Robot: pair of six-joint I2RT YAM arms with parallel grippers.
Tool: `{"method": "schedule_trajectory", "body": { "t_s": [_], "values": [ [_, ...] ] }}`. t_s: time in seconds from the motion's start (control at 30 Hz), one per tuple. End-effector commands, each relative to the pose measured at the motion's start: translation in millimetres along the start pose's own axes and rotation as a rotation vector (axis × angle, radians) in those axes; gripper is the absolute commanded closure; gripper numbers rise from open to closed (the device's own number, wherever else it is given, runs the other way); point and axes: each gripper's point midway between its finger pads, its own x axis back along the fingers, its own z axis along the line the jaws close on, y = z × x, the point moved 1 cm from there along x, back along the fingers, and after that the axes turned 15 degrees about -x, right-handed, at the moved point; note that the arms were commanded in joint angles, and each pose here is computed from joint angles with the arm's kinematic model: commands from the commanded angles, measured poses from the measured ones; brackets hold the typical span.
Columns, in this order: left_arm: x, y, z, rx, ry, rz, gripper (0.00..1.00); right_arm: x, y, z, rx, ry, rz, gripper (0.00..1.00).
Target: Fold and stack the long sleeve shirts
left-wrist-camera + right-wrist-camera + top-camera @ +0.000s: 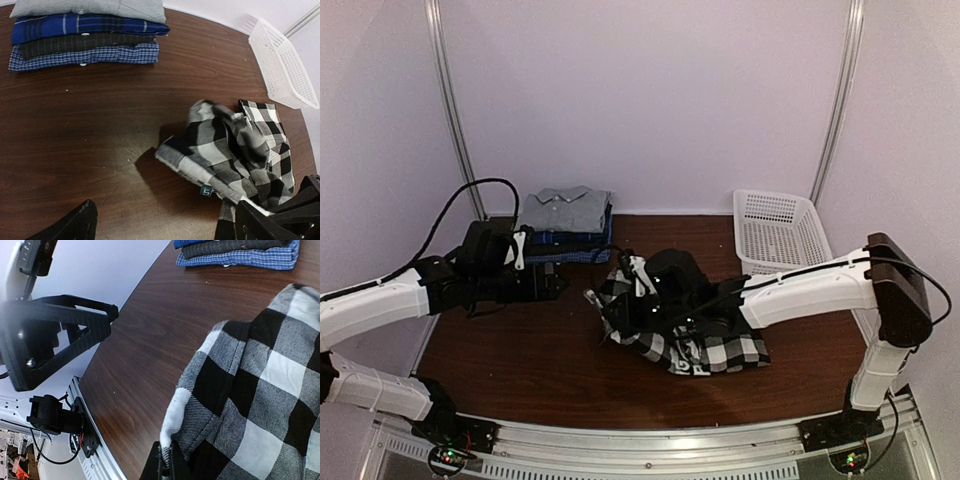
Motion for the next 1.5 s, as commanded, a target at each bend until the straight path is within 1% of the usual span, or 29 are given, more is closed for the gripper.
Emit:
{"method": "schedule_trajectory", "body": {
  "t_s": [0.0, 0.1, 0.23, 0.3, 0.33, 0.43, 0.57, 0.7, 0.83, 0.97, 1.17, 1.2, 1.27, 1.33, 1.37, 1.4, 1.47],
  "values": [
    [6, -5, 24, 0.064, 0.082, -0.001, 0.02, -37, 8, 22, 0.034, 0.06, 0.004, 0.92],
    [5, -10, 26, 0.067, 0.072, 0.004, 0.02, -50, 13, 22, 0.058, 0.036, 0.016, 0.69],
    [0, -19, 21, 0.069, 0.034, 0.029, 0.02, -36, 29, 15, 0.099, -0.039, -0.022, 0.43],
    [-4, -28, 15, 0.078, -0.016, 0.046, 0.02, -24, 36, 2, 0.121, -0.106, -0.042, 0.36],
    [-6, -33, 11, 0.084, -0.049, 0.055, 0.02, -17, 37, -6, 0.129, -0.143, -0.043, 0.35],
    [-11, -50, 0, 0.112, -0.131, 0.086, 0.02, 2, 39, -36, 0.159, -0.259, -0.05, 0.34],
    [-19, -78, -9, 0.141, -0.176, 0.142, 0.02, 25, 41, -79, 0.196, -0.423, -0.067, 0.33],
    [-29, -100, -27, 0.162, -0.219, 0.198, 0.03, 39, 41, -118, 0.239, -0.57, -0.059, 0.31],
    [-38, -114, -42, 0.162, -0.223, 0.231, 0.06, 40, 37, -149, 0.273, -0.672, -0.029, 0.29],
    [-51, -125, -47, 0.166, -0.186, 0.267, 0.11, 35, 35, -165, 0.289, -0.723, -0.017, 0.28],
    [-67, -133, -61, 0.159, -0.169, 0.299, 0.19, 32, 29, -190, 0.306, -0.822, 0.005, 0.28],
    [-68, -135, -60, 0.163, -0.163, 0.308, 0.21, 32, 28, -194, 0.309, -0.835, 0.007, 0.28],
    [-71, -131, -62, 0.173, -0.167, 0.287, 0.27, 34, 25, -202, 0.312, -0.868, 0.013, 0.31],
    [-73, -129, -60, 0.174, -0.157, 0.278, 0.39, 37, 23, -205, 0.308, -0.886, 0.019, 0.37],
    [-74, -127, -59, 0.173, -0.144, 0.273, 0.49, 40, 22, -206, 0.305, -0.887, 0.018, 0.43],
    [-74, -126, -58, 0.17, -0.133, 0.27, 0.64, 43, 22, -205, 0.301, -0.885, 0.017, 0.48],
    [-76, -122, -56, 0.158, -0.113, 0.265, 0.83, 51, 21, -203, 0.296, -0.887, 0.018, 0.59]
  ]
}}
